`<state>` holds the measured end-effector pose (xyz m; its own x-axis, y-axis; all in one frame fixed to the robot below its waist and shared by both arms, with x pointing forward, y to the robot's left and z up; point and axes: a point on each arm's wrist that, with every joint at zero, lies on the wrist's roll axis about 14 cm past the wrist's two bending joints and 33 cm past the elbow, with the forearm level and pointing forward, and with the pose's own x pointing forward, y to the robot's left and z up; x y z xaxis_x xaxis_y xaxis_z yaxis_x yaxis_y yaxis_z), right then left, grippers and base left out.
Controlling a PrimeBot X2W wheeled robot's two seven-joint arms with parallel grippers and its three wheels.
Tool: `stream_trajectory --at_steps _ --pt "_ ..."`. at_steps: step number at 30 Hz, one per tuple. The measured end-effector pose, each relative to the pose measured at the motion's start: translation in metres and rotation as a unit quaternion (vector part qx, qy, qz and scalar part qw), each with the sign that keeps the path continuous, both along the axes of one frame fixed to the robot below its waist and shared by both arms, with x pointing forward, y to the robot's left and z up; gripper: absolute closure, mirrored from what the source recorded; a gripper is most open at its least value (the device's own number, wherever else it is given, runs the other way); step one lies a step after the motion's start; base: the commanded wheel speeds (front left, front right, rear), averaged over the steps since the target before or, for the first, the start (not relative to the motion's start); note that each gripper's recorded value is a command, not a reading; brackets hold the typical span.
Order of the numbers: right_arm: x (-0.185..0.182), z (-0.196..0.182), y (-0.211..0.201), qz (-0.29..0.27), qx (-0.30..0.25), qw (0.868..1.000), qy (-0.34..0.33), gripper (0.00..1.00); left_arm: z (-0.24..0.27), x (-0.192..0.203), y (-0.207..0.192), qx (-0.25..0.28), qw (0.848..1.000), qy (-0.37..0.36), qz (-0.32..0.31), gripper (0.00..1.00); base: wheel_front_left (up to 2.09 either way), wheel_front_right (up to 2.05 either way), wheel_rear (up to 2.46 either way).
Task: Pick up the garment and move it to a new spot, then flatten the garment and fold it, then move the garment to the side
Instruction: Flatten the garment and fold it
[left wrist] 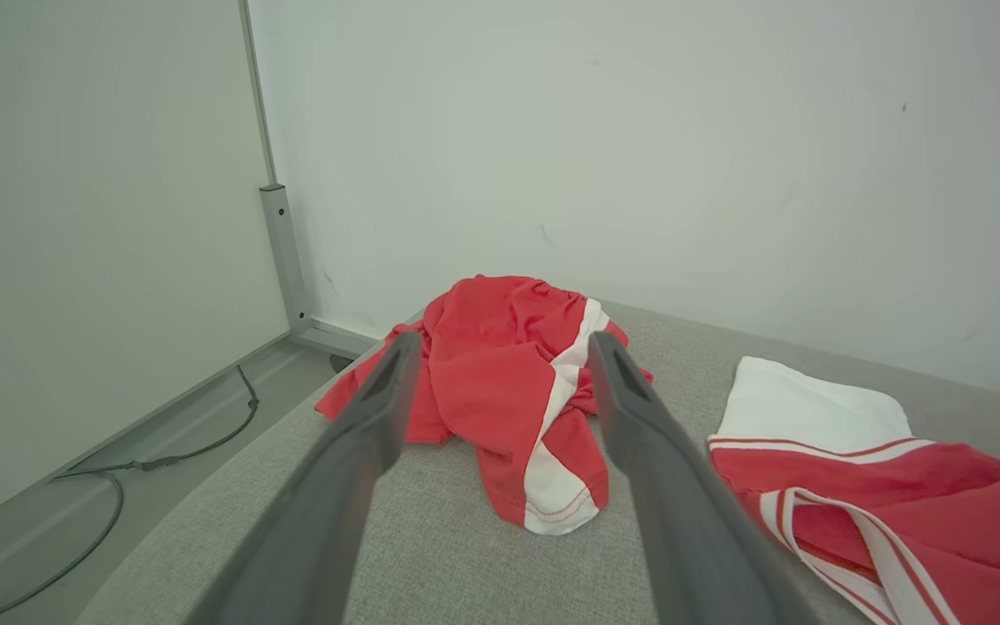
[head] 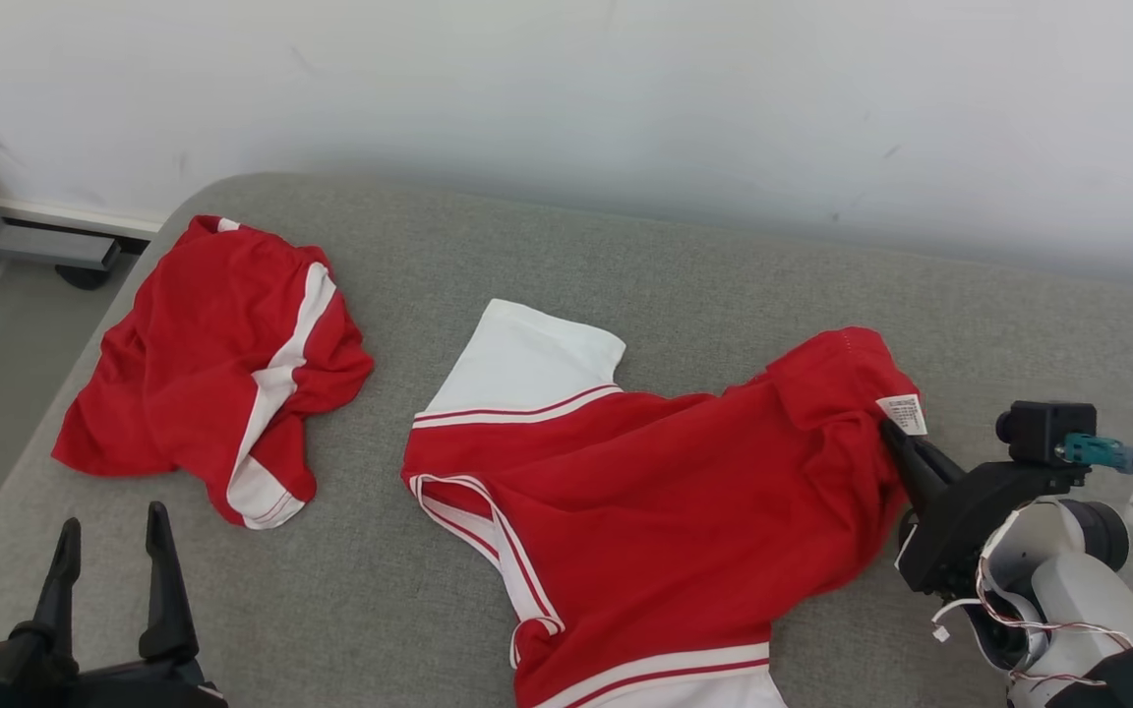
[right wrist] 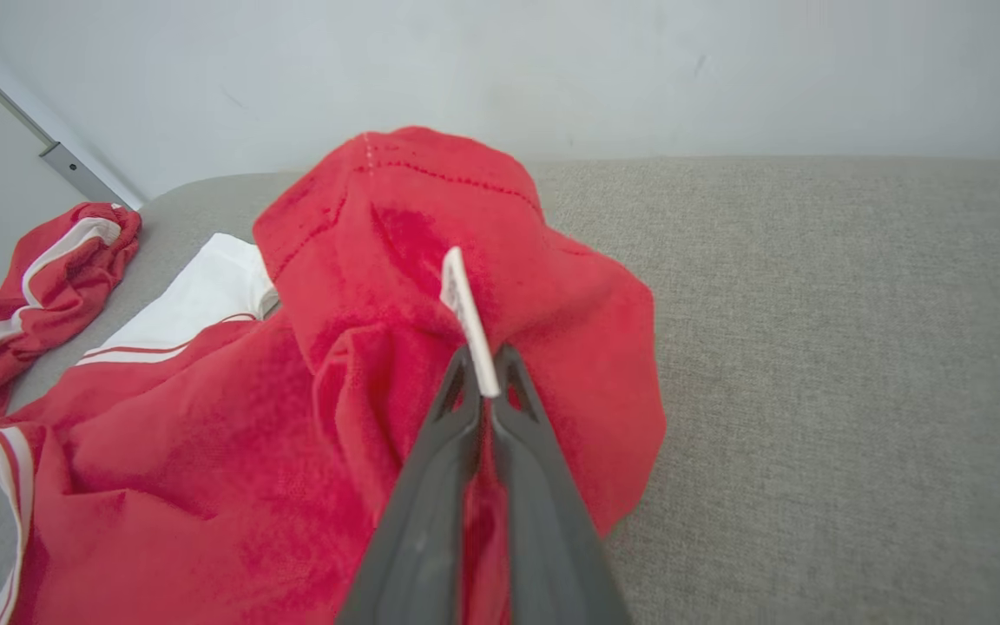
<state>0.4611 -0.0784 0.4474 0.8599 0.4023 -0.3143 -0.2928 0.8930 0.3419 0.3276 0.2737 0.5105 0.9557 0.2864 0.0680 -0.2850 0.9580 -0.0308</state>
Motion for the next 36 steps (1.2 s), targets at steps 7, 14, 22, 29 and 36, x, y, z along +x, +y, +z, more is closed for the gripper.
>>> stream_trajectory --at_steps 7,14,22,29,36 --pt "-0.01 0.017 -0.025 -0.041 0.042 0.998 -0.023 1.0 0.001 0.005 -0.011 -0.002 1.0 -0.004 -0.019 0.0 0.0 0.0 0.0" --pt "-0.03 0.04 -0.055 -0.077 0.088 0.992 -0.036 1.0 0.001 0.016 -0.032 -0.006 0.998 -0.007 -0.057 0.0 0.0 0.0 0.0" --pt "-0.086 -0.007 -0.087 -0.121 0.07 0.989 0.056 0.85 -0.001 0.028 -0.048 -0.009 0.996 -0.004 -0.084 0.0 0.0 0.0 0.0" --pt "-0.098 -0.012 -0.093 -0.137 0.056 0.987 0.062 0.0 -0.004 0.033 -0.054 -0.011 0.995 -0.001 -0.095 0.0 0.0 0.0 0.0" --pt "-0.1 0.003 -0.105 -0.153 0.048 0.986 0.042 0.0 -0.005 0.037 -0.061 -0.012 0.994 0.001 -0.105 0.0 0.0 0.0 0.0"
